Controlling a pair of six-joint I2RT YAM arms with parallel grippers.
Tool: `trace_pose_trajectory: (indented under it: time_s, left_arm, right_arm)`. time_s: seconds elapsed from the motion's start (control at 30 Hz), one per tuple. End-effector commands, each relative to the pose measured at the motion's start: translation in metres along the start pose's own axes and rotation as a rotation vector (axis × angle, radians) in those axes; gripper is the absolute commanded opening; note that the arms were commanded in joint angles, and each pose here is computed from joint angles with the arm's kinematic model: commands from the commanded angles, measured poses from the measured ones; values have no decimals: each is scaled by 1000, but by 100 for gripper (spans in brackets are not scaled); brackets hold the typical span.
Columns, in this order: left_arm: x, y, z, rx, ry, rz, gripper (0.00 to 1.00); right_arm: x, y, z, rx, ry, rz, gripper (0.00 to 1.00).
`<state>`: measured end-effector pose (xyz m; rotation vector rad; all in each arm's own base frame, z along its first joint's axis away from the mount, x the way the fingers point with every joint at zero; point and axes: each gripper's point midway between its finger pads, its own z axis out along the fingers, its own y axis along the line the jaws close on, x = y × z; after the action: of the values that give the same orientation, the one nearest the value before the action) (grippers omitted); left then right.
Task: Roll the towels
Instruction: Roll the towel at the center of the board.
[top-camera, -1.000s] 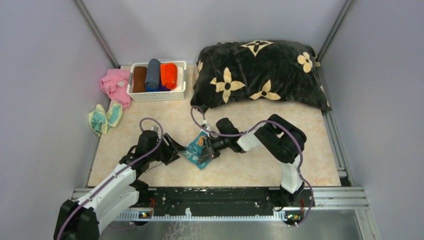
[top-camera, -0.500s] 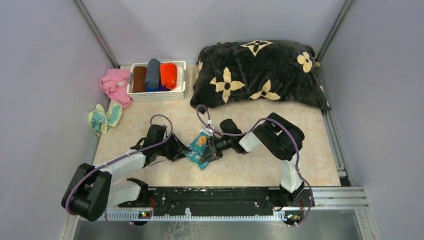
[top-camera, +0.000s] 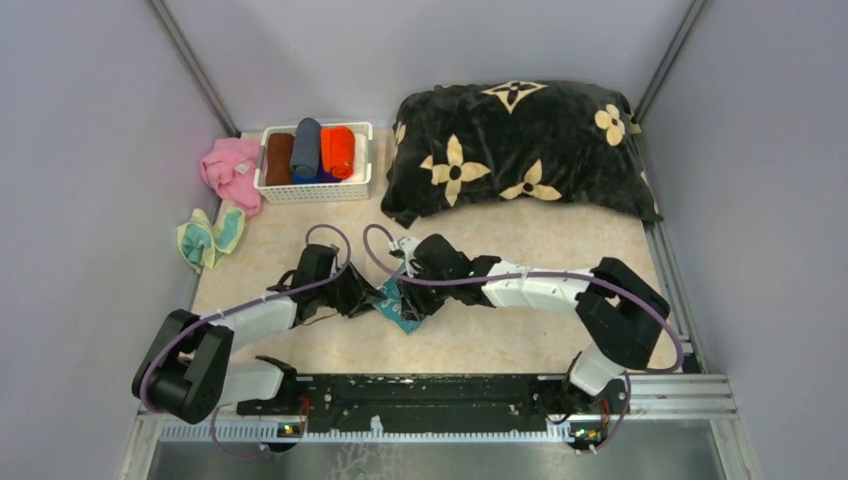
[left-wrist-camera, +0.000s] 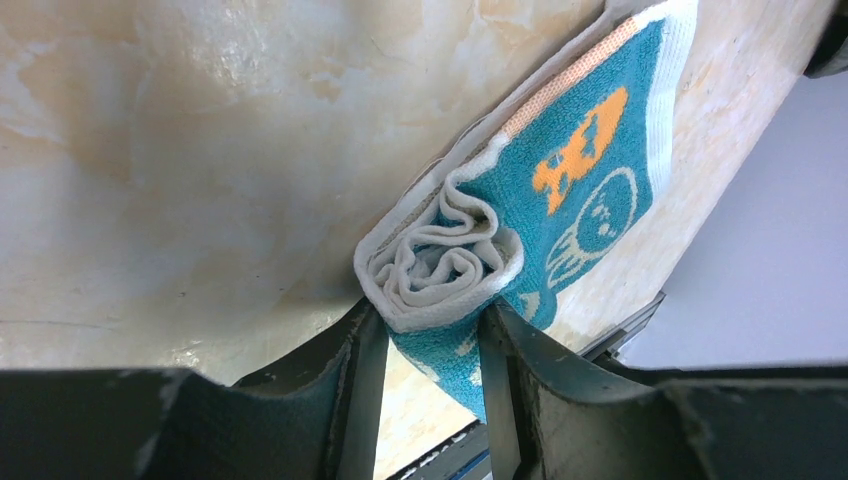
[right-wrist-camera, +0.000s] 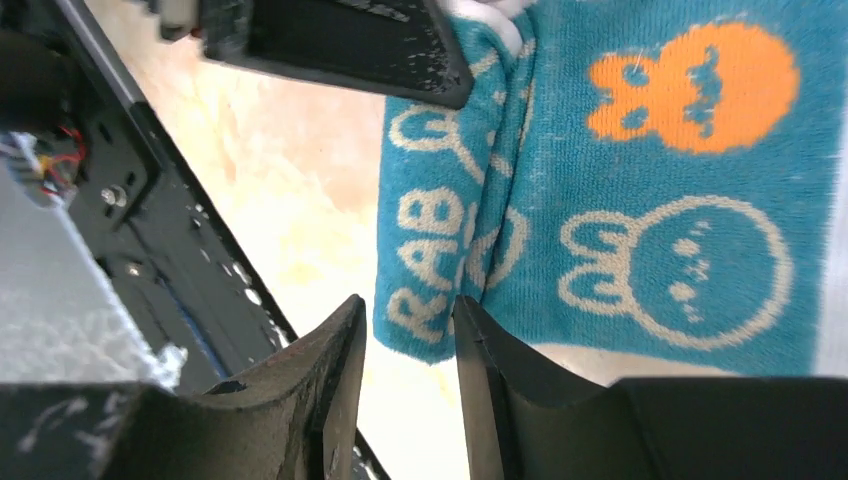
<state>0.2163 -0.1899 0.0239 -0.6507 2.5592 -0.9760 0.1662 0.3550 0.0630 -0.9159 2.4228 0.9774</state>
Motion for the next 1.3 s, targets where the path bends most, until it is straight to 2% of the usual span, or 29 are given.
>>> trace_pose_trajectory:
  time_s: [0.0, 0.17, 0.3, 0.53, 0.9, 1.07, 1.2, 1.27]
  left_arm:
    - [2, 21, 4, -82, -2, 13, 44]
    - [1, 22, 4, -87, -4, 13, 44]
    - [2, 23, 4, -92, -1, 10, 44]
    - [1, 22, 3, -89, -7, 7, 44]
    - [-1, 19, 2, -81, -13, 19, 49]
    - [-5, 7, -6, -48, -39, 32, 56]
    - [-12, 4, -20, -47, -93, 59, 65]
    - [-13, 3, -28, -49, -118, 66, 68]
  right_arm:
    - [-27, -5, -30, 266, -84, -262, 39]
    - [-34, 16, -25, 361, -117, -440, 41]
    - [-30, 24, -8, 423, -88, -531, 43]
    - [0, 7, 26, 478, 30, -576, 45]
    - [51, -43, 36, 616, 191, -597, 44]
    - [61, -46, 40, 589, 227, -584, 30]
    - [58, -14, 48, 335, 193, -486, 8]
    - [47, 2, 46, 190, 158, -406, 1]
